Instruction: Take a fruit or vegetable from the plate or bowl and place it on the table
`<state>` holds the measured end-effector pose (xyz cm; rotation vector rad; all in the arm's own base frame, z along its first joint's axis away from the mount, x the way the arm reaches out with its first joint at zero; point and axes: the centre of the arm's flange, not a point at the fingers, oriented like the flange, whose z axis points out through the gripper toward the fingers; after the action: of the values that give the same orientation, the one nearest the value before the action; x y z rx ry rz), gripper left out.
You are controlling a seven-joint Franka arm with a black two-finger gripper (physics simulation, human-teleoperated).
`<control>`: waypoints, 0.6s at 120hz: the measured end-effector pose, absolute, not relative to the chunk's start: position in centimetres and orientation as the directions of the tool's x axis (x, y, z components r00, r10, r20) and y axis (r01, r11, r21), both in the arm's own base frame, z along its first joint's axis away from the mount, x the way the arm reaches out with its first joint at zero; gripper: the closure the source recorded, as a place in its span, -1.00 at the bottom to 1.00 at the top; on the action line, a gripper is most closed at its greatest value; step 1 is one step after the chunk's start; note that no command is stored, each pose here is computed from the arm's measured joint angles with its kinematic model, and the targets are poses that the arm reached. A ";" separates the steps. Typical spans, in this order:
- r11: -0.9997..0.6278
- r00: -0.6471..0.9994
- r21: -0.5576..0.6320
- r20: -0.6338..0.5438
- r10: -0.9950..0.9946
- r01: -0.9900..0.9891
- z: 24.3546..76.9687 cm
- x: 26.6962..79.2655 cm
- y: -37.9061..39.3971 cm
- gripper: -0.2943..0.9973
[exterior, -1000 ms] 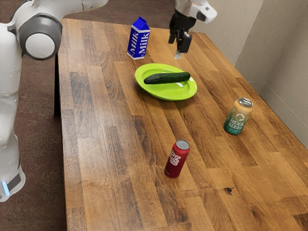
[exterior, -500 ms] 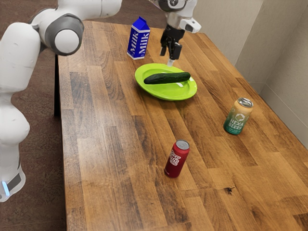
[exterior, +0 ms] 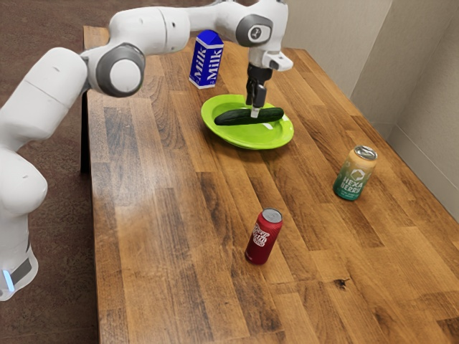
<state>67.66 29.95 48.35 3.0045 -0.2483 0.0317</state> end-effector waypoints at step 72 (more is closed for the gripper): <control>-0.938 0.938 -0.003 0.005 -0.347 -0.347 53.0 67.7 22.7 0.27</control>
<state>67.72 22.66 53.05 3.0941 -0.5534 0.0091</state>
